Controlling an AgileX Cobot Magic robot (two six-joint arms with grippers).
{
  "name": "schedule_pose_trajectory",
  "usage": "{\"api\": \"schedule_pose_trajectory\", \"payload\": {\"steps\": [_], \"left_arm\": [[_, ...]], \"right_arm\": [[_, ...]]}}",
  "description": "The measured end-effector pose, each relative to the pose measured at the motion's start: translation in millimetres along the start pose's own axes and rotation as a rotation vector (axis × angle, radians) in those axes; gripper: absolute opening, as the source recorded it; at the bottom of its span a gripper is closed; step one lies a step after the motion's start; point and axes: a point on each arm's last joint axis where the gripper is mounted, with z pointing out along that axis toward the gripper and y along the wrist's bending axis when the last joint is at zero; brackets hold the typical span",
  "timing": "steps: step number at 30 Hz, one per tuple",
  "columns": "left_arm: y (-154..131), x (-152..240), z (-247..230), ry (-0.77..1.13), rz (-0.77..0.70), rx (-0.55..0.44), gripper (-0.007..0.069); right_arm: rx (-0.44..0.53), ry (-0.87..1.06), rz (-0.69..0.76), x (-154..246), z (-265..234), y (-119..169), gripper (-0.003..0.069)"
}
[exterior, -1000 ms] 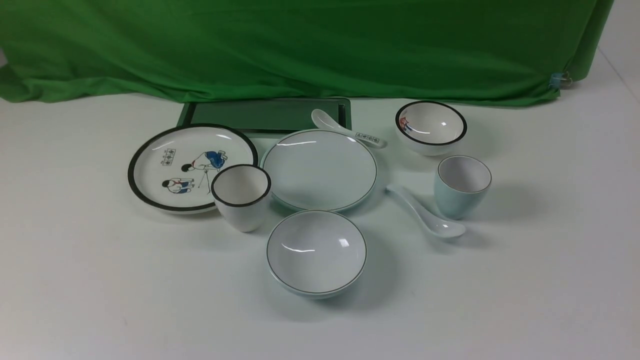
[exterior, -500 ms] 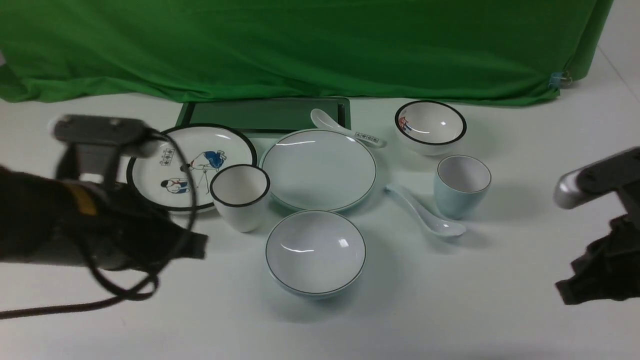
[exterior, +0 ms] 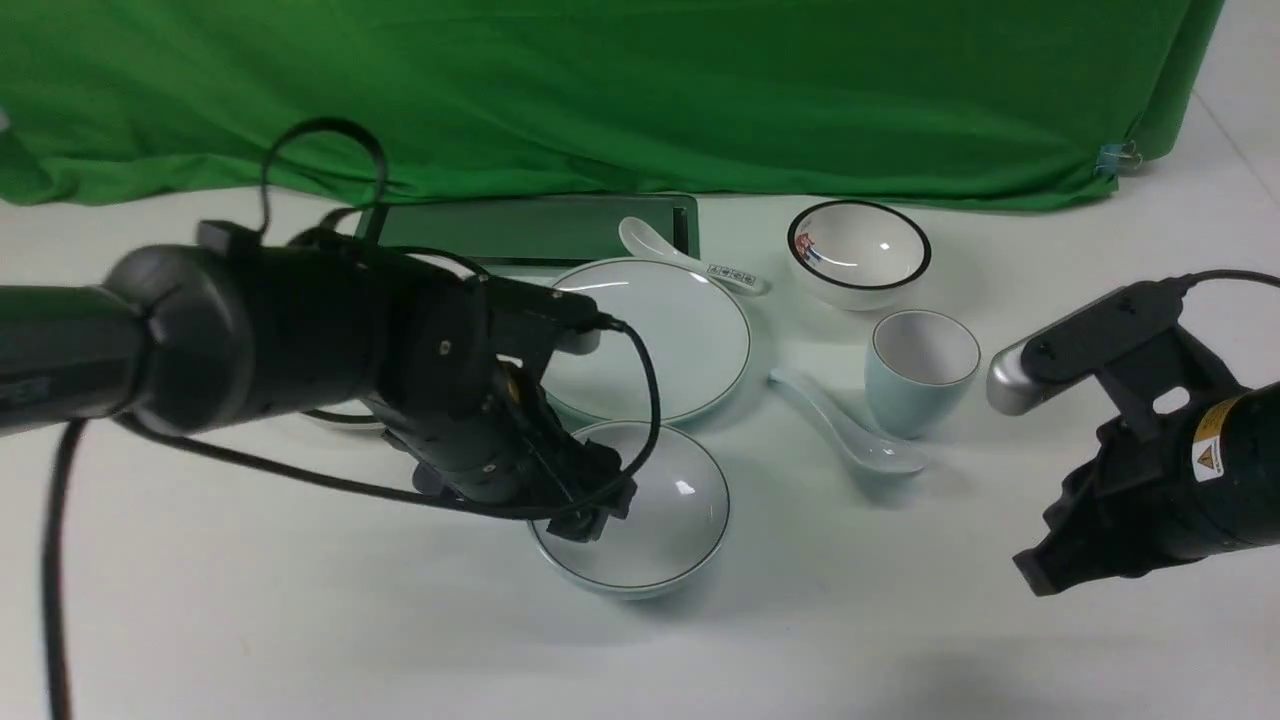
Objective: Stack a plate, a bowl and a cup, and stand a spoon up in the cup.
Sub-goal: Use the left arm to grab a blue rice bowl, then use the left arm to put the blue rice bowl into the blue large plate in the middle
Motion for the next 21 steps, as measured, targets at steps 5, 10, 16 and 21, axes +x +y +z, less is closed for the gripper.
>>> {"api": "schedule_pose_trajectory", "payload": {"steps": [5,10,16,21], "left_arm": [[-0.1,-6.7,12.9,0.017,0.02,-0.002,0.0244],[-5.4,-29.6,-3.9,-0.057,0.04,0.021,-0.0007],[-9.0,-80.8,-45.0,-0.253,0.109,0.023,-0.0009],[16.5,-117.6,-42.7,-0.376,0.079,-0.021,-0.0009]], "right_arm": [[0.001,-0.007,-0.001,-0.4,-0.8,-0.1,0.004],[0.001,-0.008,0.0,-0.4,-1.1,-0.1,0.0051],[0.002,-0.023,0.0,-1.7,-1.3,-0.2,0.006],[0.003,-0.031,0.0,-2.4,-1.4,-0.3,0.0064]]}}
